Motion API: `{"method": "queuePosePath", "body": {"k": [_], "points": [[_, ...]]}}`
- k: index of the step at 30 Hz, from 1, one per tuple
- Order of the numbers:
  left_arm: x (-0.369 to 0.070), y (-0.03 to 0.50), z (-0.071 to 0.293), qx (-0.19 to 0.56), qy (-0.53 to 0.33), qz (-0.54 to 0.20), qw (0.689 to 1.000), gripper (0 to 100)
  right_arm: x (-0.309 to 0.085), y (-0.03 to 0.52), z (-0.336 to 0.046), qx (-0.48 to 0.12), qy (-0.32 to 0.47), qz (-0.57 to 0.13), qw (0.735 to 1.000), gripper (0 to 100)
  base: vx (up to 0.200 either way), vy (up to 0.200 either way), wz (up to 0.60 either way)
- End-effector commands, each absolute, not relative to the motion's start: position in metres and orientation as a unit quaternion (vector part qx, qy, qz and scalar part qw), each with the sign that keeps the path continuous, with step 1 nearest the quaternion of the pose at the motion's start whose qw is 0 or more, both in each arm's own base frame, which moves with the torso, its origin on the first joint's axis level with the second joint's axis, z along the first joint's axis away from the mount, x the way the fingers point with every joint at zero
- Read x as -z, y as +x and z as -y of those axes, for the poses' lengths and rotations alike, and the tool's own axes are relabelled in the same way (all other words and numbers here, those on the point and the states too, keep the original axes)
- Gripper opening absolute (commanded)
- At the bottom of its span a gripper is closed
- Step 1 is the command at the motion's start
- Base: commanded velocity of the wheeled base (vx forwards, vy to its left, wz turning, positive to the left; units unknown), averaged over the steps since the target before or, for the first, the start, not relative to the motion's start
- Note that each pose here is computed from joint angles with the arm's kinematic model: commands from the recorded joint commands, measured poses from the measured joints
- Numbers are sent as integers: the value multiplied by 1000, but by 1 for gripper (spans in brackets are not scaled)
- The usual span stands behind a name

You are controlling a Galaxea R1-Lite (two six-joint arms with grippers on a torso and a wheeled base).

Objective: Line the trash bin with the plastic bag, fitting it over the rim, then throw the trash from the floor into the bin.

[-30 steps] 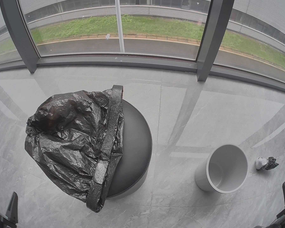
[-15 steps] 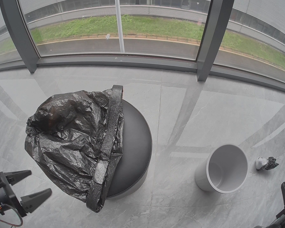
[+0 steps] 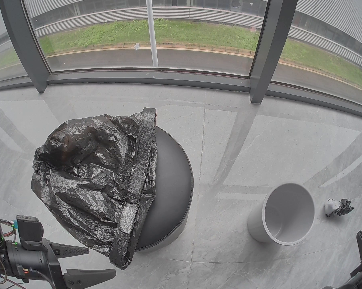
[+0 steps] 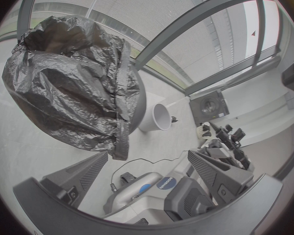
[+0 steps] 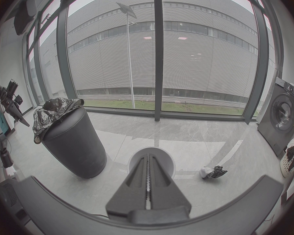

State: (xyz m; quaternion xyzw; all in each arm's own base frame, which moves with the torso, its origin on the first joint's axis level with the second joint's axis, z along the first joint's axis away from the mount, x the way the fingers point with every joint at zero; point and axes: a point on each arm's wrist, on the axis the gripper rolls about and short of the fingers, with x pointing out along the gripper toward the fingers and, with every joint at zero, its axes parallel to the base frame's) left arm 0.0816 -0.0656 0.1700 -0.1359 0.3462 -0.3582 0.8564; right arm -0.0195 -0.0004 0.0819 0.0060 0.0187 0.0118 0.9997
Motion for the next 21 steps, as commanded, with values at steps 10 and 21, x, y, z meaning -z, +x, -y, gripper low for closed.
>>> {"method": "queuePosePath", "body": {"k": [10,21], "points": [[-158,106,90,291,-82,-392,869,100,-77,-18,0,-12,6,-28,1000,0,0,0,0],[-152,112,101,247,-33,-410,877,100,-76,-20,0,-6,6,-15,1000,0,0,0,0]]}}
